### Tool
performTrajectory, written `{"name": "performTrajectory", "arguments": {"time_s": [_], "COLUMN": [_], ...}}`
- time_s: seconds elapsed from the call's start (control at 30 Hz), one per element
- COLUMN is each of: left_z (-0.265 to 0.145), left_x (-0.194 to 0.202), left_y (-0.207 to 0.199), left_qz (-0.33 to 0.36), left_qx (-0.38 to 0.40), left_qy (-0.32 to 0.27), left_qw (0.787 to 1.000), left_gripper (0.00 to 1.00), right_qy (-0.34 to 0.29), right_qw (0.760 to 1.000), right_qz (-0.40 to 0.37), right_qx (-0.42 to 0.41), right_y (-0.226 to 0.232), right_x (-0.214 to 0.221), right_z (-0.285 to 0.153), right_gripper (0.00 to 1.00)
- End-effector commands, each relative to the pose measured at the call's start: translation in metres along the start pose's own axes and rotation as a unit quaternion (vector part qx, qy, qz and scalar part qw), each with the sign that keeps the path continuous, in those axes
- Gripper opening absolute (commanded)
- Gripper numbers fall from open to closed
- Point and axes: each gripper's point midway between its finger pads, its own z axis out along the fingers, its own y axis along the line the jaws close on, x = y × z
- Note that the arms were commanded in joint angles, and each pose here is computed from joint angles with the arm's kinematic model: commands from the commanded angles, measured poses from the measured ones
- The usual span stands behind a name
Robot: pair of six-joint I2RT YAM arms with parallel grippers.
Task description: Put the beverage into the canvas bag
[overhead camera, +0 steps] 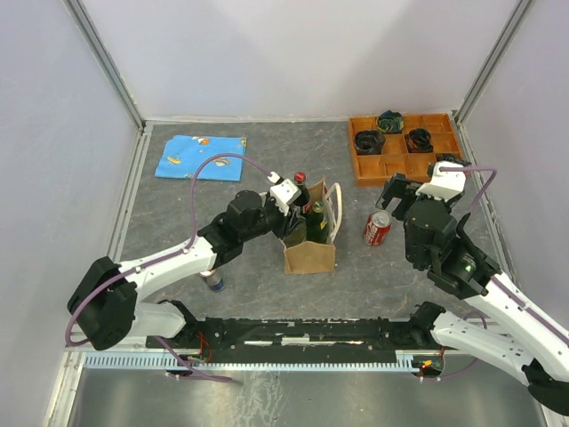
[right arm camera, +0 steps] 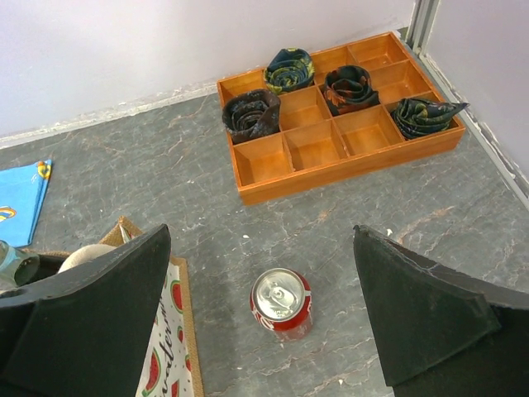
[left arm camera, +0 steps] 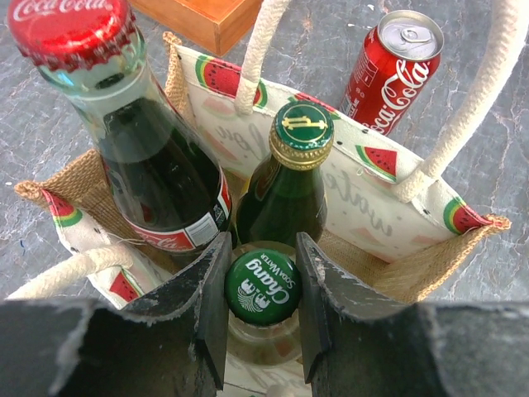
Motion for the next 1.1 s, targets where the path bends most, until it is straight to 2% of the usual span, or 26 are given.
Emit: {"name": "performTrajectory", "arguments": {"time_s": [0.0, 0.43, 0.5, 0.63, 0.73, 0.9, 1.07], "left_z": [-0.001, 0.003, 0.003, 0.003, 0.001, -0.004, -0.024], "left_x": [-0.064, -0.032, -0.031, -0.036, -0.042, -0.052, -0.078], "left_y": [0.003, 0.001, 0.002, 0.003, 0.004, 0.002, -0.003], "left_qz": [0.044, 0.055, 0.055, 0.055, 0.054, 0.049, 0.043], "left_qx": [-0.012, -0.014, -0.016, -0.019, -0.020, -0.018, -0.014], "left_qy": [-0.125, -0.106, -0.103, -0.103, -0.104, -0.109, -0.123], "left_qw": [0.991, 0.993, 0.993, 0.993, 0.993, 0.993, 0.991], "left_gripper": [0.03, 0.03, 0.11, 0.42, 0.55, 0.65, 0.67], "right_qy": [-0.010, -0.008, -0.008, -0.009, -0.008, -0.007, -0.006], "right_qw": [1.000, 1.000, 1.000, 1.000, 1.000, 1.000, 1.000], "right_qz": [0.011, 0.010, 0.010, 0.011, 0.011, 0.010, 0.011], "right_qx": [0.015, 0.017, 0.016, 0.016, 0.016, 0.016, 0.015], "right_y": [-0.009, -0.008, -0.007, -0.008, -0.008, -0.008, -0.008], "right_x": [-0.004, -0.002, -0.002, -0.003, -0.003, -0.002, -0.002], "right_z": [-0.001, 0.000, 0.000, -0.001, -0.001, 0.000, -0.001], "right_gripper": [0.99, 0.99, 0.99, 0.99, 0.99, 0.99, 0.99]}}
